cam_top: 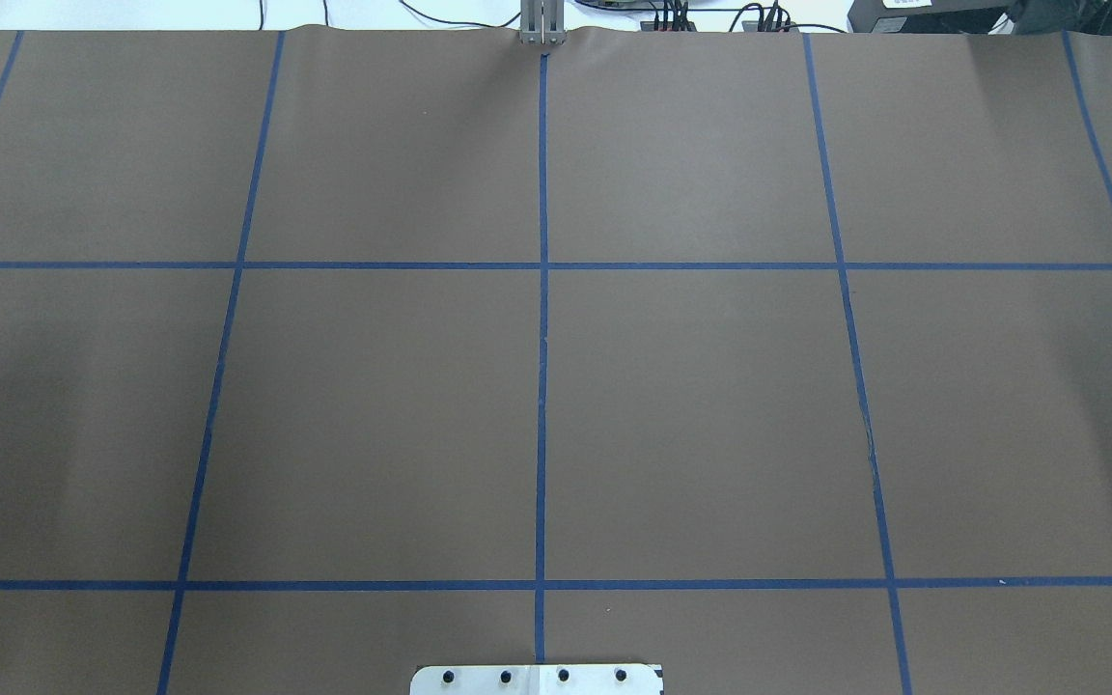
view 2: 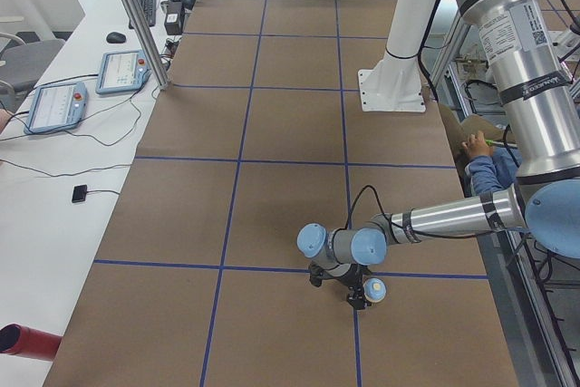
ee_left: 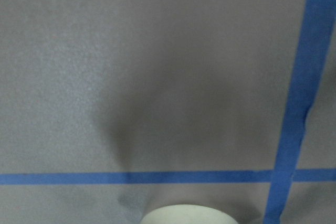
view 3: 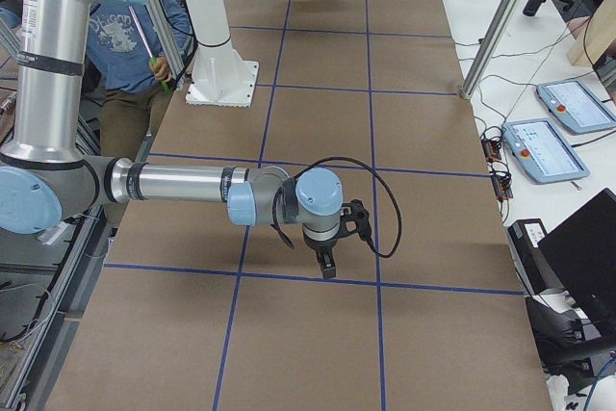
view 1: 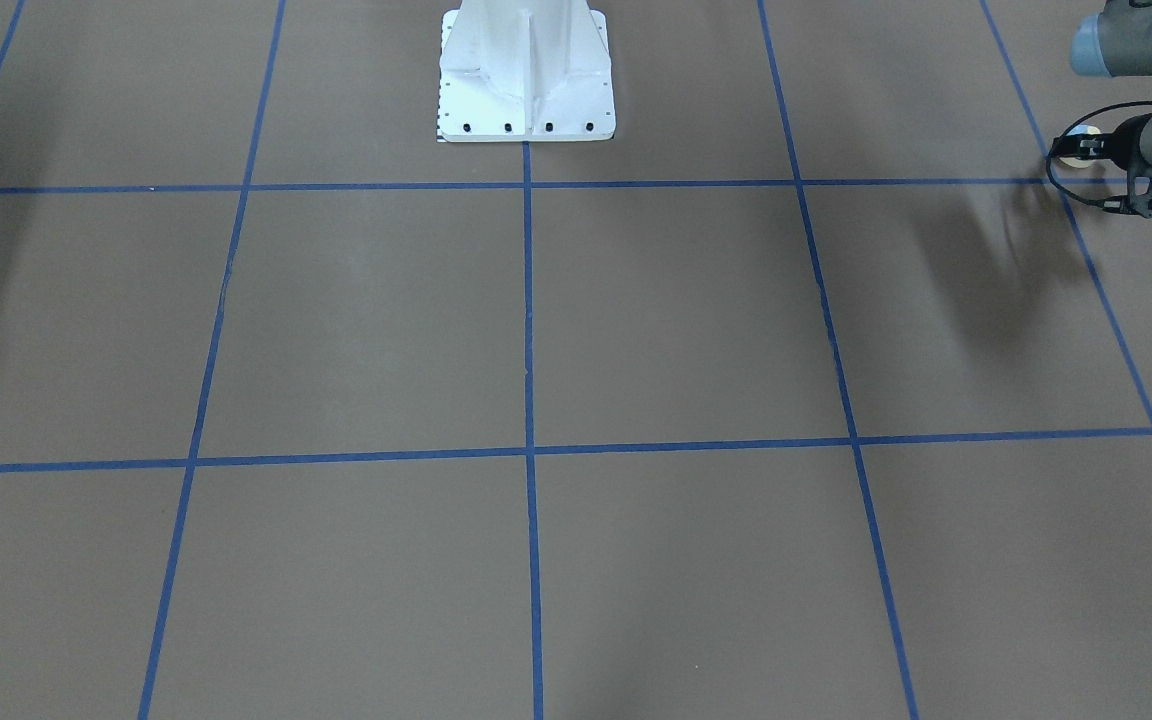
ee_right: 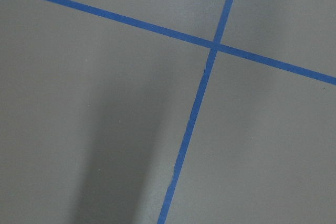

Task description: Place and press bell with both arms

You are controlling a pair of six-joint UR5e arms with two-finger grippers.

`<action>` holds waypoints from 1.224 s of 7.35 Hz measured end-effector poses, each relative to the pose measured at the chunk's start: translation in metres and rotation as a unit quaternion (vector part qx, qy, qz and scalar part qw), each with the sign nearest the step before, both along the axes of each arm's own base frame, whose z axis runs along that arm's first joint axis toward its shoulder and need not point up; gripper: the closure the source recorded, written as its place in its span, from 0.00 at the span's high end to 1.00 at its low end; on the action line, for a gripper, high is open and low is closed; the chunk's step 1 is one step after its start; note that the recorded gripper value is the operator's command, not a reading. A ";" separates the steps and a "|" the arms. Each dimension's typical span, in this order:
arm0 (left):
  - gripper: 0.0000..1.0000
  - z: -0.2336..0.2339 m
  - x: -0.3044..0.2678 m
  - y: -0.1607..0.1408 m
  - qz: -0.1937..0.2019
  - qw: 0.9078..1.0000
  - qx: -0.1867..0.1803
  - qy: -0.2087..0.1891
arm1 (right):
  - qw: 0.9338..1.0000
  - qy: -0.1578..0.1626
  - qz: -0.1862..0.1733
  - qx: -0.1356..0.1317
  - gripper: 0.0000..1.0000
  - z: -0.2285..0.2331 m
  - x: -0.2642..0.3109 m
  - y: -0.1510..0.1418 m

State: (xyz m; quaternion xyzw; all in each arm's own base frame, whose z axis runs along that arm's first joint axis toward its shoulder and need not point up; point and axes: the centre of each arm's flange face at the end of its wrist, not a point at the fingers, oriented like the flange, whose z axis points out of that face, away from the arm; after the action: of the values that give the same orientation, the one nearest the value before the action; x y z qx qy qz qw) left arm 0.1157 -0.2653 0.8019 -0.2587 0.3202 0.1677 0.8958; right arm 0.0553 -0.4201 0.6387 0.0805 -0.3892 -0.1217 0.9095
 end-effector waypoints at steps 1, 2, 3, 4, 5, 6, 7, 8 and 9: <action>0.95 0.000 0.002 0.001 0.004 1.000 -0.001 -0.001 | 1.000 -0.003 0.000 0.000 1.00 0.000 -0.001 0.000; 0.88 0.001 0.004 0.003 0.009 1.000 -0.002 -0.001 | 1.000 -0.004 -0.001 0.000 1.00 -0.001 -0.001 0.000; 0.64 0.001 0.006 0.005 0.013 1.000 -0.002 -0.002 | 1.000 -0.005 -0.002 0.000 1.00 -0.001 -0.002 0.000; 0.37 0.002 0.006 0.006 0.015 1.000 -0.003 -0.002 | 1.000 -0.005 -0.003 0.000 1.00 -0.001 -0.003 0.000; 0.14 0.001 0.006 0.006 0.015 1.000 -0.003 -0.002 | 1.000 -0.005 -0.003 -0.001 1.00 -0.001 -0.003 0.000; 0.04 0.001 0.006 0.007 0.015 1.000 -0.005 -0.001 | 1.000 -0.005 -0.004 -0.001 1.00 0.000 -0.004 0.000; 0.00 -0.001 0.006 0.009 0.014 1.000 -0.009 0.006 | 1.000 -0.006 -0.004 -0.002 1.00 0.000 -0.005 0.000; 0.00 -0.008 0.006 0.011 0.013 1.000 -0.009 0.014 | 1.000 -0.008 -0.004 -0.002 1.00 -0.001 -0.005 0.000; 0.00 -0.021 0.002 0.017 0.012 1.000 -0.005 0.021 | 1.000 -0.009 -0.004 -0.003 1.00 0.000 -0.005 0.001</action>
State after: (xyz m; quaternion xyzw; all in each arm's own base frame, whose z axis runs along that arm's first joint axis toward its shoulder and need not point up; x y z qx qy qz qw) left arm 0.1178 -0.2486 0.7809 -0.2639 0.3362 0.1822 0.8855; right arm 0.0499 -0.4196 0.6383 0.0774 -0.3976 -0.1240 0.9059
